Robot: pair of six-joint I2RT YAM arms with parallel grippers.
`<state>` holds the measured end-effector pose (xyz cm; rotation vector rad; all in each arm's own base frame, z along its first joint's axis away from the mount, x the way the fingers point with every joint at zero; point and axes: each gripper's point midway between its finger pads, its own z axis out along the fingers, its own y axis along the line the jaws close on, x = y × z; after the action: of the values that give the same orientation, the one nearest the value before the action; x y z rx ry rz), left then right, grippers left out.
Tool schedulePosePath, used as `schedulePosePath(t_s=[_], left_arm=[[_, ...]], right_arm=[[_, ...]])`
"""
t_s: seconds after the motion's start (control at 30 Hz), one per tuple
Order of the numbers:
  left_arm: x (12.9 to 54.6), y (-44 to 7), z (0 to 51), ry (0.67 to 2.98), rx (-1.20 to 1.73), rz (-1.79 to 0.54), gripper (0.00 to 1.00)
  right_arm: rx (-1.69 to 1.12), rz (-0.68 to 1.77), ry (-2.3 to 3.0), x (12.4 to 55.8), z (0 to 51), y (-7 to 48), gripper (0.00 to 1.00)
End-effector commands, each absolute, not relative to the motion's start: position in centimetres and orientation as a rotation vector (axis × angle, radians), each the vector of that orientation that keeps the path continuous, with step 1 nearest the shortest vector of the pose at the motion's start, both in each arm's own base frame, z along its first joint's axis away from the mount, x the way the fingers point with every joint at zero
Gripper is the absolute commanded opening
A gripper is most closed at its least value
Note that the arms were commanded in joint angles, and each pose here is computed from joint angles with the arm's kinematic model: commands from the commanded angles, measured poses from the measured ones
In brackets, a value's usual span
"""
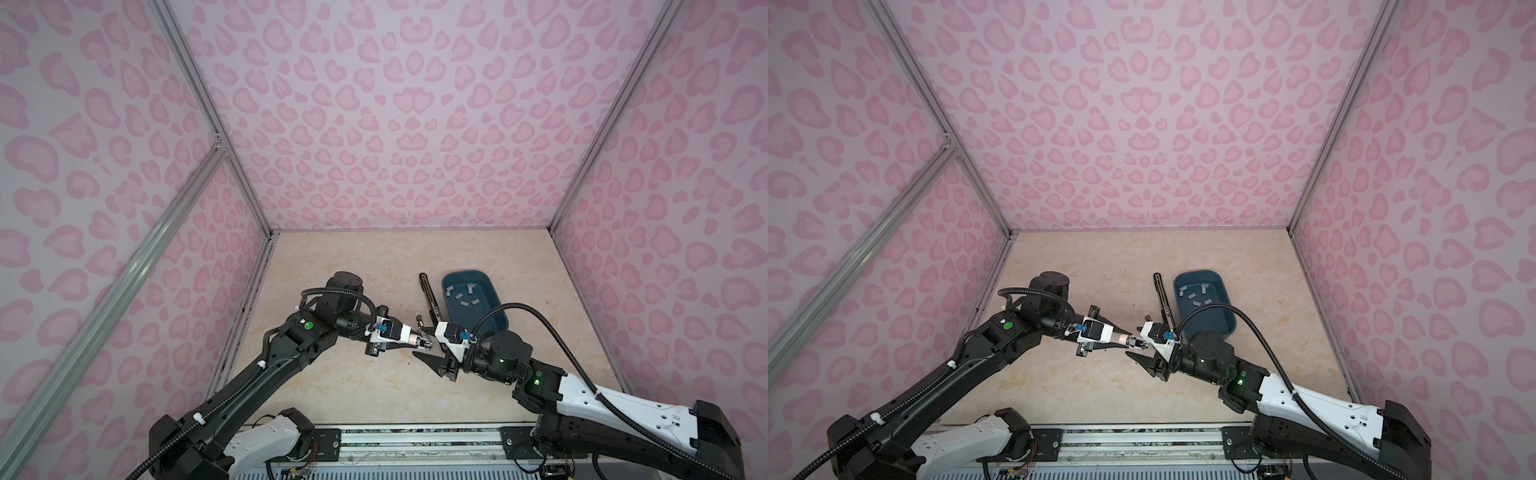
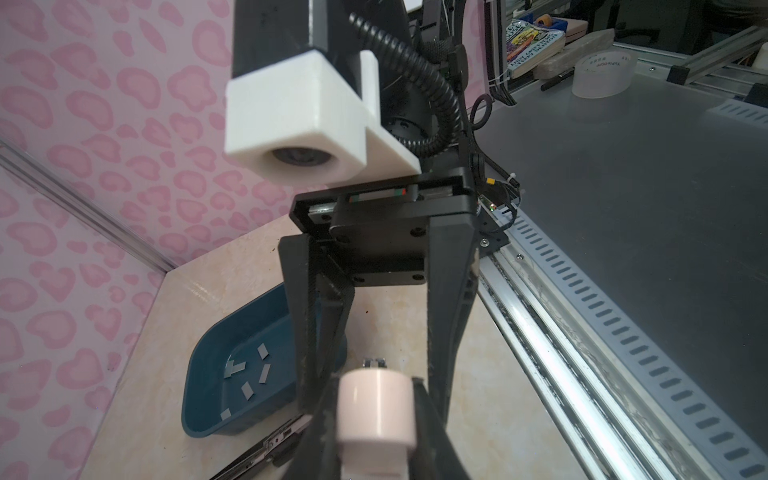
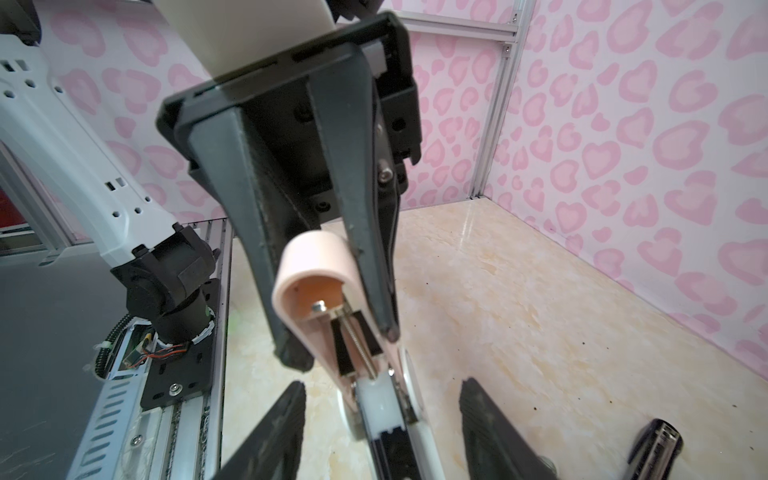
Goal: Load the staples into the stapler
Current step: 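Open the left gripper and withdraw it while the right gripper holds the pink part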
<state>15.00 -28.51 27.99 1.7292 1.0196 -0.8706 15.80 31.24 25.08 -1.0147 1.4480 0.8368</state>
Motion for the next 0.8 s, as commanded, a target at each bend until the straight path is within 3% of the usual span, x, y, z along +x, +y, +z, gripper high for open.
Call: schedulePosePath(t_s=[0.0, 0.47, 0.77], left_arm=[[14.7, -28.7, 28.9, 0.983, 1.724, -0.898, 0.03], [13.9, -28.8, 29.0, 0.961, 1.733, -0.920, 0.03], [13.5, -29.0, 28.8, 0.957, 1.746, -0.913, 0.03]], right_arm=[[-1.017, 0.849, 1.431, 15.5, 25.4, 31.3, 0.58], [-1.010, 0.826, 1.469, 16.2, 24.8, 31.7, 0.48], [-1.008, 0.838, 1.476, 16.3, 24.8, 31.9, 0.30]])
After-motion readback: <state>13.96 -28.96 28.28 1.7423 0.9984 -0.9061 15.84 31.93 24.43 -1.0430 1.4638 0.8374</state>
